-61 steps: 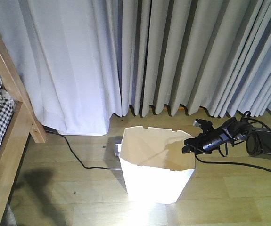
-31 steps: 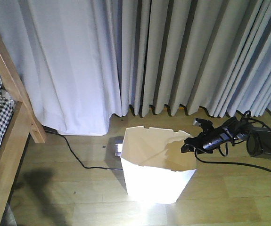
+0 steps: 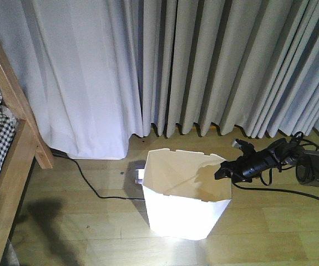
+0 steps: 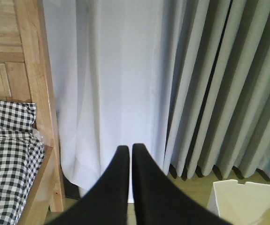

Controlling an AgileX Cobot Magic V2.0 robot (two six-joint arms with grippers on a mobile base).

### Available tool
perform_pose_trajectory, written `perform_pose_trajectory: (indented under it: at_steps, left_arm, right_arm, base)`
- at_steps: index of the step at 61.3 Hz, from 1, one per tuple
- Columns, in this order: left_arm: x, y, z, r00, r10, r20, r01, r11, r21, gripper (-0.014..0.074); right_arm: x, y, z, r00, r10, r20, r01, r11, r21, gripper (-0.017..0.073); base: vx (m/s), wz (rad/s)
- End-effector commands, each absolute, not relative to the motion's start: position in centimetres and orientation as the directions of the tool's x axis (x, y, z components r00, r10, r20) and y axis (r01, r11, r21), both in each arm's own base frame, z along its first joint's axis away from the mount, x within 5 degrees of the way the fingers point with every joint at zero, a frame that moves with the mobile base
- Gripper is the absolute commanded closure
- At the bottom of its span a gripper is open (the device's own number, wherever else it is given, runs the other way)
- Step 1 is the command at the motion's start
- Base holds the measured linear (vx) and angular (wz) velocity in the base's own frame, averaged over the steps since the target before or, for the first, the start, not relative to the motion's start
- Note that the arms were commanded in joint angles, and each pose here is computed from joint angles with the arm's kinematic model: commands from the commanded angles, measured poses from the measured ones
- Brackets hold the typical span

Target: Move trash bin to bedside with robot

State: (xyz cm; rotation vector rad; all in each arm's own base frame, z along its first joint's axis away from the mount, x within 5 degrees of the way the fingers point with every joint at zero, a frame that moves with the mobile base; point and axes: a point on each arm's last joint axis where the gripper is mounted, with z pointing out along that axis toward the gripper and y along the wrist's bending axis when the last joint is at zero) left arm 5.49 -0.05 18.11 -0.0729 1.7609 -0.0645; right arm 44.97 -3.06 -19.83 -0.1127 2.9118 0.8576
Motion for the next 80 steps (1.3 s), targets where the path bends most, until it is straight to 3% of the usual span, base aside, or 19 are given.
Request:
perform_pose_trajectory:
  at_steps: [1, 23, 37, 53, 80]
  left_arm:
    - [5.6, 0.0, 18.2, -0.126, -0.095, -0.988, -0.011, 0.995, -0.094, 0.0599]
    - [5.6, 0.0, 18.2, -0.126, -0.095, -0.988, -0.011, 0.995, -0.094, 0.0599]
    - [5.6, 0.0, 18.2, -0.126, -0.095, -0.988, -0.011, 0.995, -0.094, 0.0599]
    - [5.6, 0.0, 18.2, -0.126, -0.095, -0.988, -0.011, 0.995, -0.094, 0.0599]
    - [5.6, 0.0, 18.2, -0.126, -0.095, -0.988, -0.011, 0.995, -0.094, 0.0599]
  right_arm:
    - [47.2, -3.3, -16.1, -0.983, -0.024, -0.183, -0.127, 0.808, 0.575, 0.0017]
    - [46.0, -6.9, -15.1, -0.988, 0.032, -0.154, -0.058, 0.836, 0.546, 0.0017]
    - [43.4, -7.9, -10.8, -0.964, -0.008, -0.267, -0.119, 0.909, 0.400, 0.0017]
    - [39.8, -8.1, -2.3, -0.942, -0.057, -0.332, -0.137, 0.965, 0.222, 0.0017]
    - [34.0, -7.0, 17.1, -0.789, -0.105, -0.605, -0.158, 0.987, 0.035, 0.0017]
  base:
    - [0.00, 0.00]
    - [0.00, 0.00]
    - [0.00, 0.00]
    - [0.00, 0.00]
    - [0.00, 0.00]
